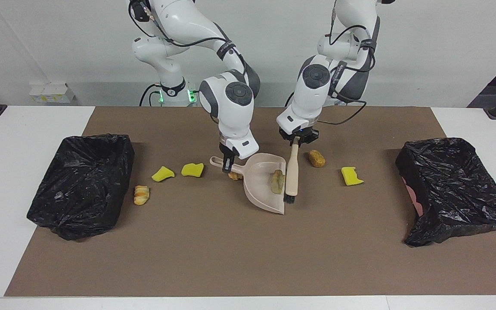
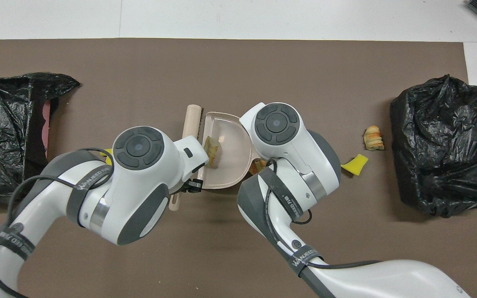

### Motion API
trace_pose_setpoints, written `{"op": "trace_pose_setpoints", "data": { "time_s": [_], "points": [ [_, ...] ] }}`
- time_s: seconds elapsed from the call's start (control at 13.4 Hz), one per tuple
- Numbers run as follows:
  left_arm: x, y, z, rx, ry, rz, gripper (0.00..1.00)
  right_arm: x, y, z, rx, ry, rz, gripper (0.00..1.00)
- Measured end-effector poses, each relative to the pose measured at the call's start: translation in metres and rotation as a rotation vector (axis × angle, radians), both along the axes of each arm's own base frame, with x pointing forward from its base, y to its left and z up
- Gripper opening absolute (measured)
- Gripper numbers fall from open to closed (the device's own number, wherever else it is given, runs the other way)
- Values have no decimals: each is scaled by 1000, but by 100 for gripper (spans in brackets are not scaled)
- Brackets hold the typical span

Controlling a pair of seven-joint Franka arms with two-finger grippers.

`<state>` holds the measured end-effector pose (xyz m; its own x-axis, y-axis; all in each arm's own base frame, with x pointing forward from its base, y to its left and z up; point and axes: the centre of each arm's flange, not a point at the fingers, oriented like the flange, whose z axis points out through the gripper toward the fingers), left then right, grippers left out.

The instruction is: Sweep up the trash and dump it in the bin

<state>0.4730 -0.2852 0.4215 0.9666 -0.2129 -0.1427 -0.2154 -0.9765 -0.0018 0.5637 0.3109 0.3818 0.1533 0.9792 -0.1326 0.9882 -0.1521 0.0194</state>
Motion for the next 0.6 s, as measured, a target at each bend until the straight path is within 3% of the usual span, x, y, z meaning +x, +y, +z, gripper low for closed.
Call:
{"op": "trace_pose_setpoints", "data": {
  "time_s": [0.22, 0.6],
  "points": [
    [0, 56, 19, 81, 94, 113, 27, 0, 0, 0, 0, 1, 0, 33],
    [14, 158, 13, 160, 151, 440, 27, 0, 0, -1, -1, 2, 0, 33]
  ]
}}
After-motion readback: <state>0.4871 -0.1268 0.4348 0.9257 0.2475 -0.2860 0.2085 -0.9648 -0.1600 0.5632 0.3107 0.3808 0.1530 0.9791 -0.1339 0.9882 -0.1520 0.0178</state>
